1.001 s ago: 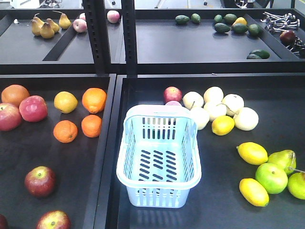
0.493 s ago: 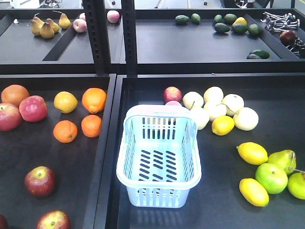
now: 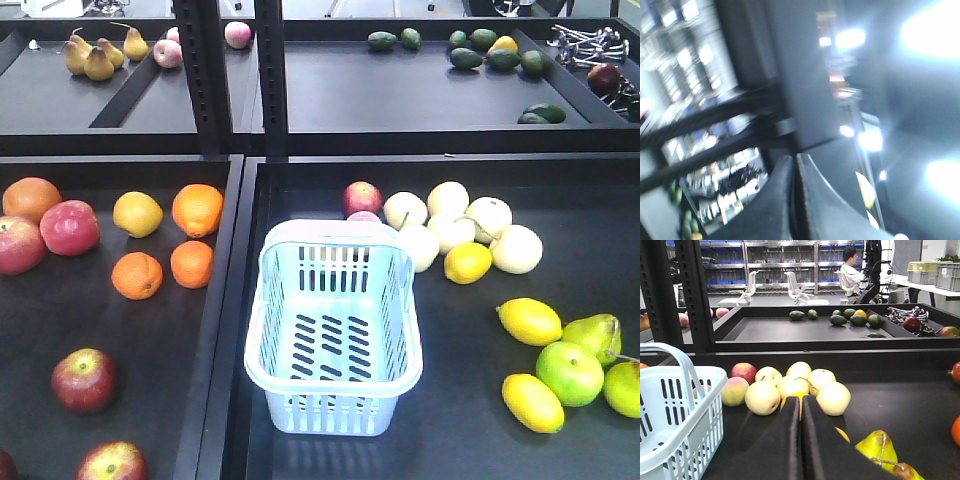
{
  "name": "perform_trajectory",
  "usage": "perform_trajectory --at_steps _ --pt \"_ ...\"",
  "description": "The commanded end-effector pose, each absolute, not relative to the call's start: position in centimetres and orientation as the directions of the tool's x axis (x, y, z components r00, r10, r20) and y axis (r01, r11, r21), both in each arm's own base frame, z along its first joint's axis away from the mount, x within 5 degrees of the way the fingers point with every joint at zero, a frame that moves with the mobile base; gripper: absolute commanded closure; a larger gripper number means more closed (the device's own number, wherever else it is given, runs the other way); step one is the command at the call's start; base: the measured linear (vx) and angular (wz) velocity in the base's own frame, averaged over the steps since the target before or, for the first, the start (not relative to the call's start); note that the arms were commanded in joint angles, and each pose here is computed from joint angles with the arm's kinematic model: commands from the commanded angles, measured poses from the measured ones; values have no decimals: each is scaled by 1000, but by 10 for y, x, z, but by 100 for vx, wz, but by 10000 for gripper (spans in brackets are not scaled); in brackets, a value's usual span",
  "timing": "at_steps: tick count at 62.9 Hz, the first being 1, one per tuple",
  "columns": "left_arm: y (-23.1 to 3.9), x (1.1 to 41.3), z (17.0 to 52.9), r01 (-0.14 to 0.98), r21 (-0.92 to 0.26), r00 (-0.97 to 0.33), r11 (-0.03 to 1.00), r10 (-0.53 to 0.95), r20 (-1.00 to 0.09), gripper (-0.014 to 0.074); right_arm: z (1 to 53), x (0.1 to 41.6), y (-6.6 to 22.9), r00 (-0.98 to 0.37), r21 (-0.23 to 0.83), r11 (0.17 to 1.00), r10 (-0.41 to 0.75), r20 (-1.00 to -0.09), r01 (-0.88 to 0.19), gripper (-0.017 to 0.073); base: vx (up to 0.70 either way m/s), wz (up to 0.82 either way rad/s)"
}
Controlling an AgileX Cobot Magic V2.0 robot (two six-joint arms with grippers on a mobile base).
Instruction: Pick three apples into basket with both arms
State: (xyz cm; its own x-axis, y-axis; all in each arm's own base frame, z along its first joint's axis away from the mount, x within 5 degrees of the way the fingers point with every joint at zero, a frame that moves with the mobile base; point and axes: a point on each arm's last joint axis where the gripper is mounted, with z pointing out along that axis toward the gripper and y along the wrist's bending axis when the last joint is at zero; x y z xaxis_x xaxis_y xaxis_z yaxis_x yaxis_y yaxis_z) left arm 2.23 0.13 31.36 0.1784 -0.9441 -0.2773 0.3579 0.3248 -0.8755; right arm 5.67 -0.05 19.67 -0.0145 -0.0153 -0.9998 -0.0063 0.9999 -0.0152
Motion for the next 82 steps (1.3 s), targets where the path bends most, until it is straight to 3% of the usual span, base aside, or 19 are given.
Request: perform_trajectory --at_steps 1,13,23,36,48,58,72,82 --pt "-1 15 345 367 -807 225 463 -886 -406 600 199 56 1 59 -31 999 -29 -998 -17 564 0 0" --pt "-12 30 374 281 -717 119 638 -764 -634 600 199 56 1 59 -31 999 -29 -998 -17 564 0 0" --pt "-21 54 395 282 -644 4 711 -672 -741 600 199 56 1 59 -31 999 -29 -998 -17 564 0 0" --pt "-41 97 410 431 -487 -175 760 -458 -871 600 199 56 1 59 -31 999 -29 -998 -17 564 0 0" --pt "-50 143 416 563 -358 -203 745 -296 -933 566 199 56 1 59 -31 999 -29 -998 -17 564 0 0" --pt "-51 183 419 596 -315 -231 738 -218 -948 403 199 56 1 59 -31 999 -29 -998 -17 564 0 0" --pt "-60 239 421 704 -221 -237 675 -71 -969 64 199 56 1 59 -31 999 -29 -998 -17 564 0 0" --pt "-81 276 424 785 -148 -221 602 48 -974 -1 199 56 1 59 -31 999 -29 -998 -17 564 0 0"
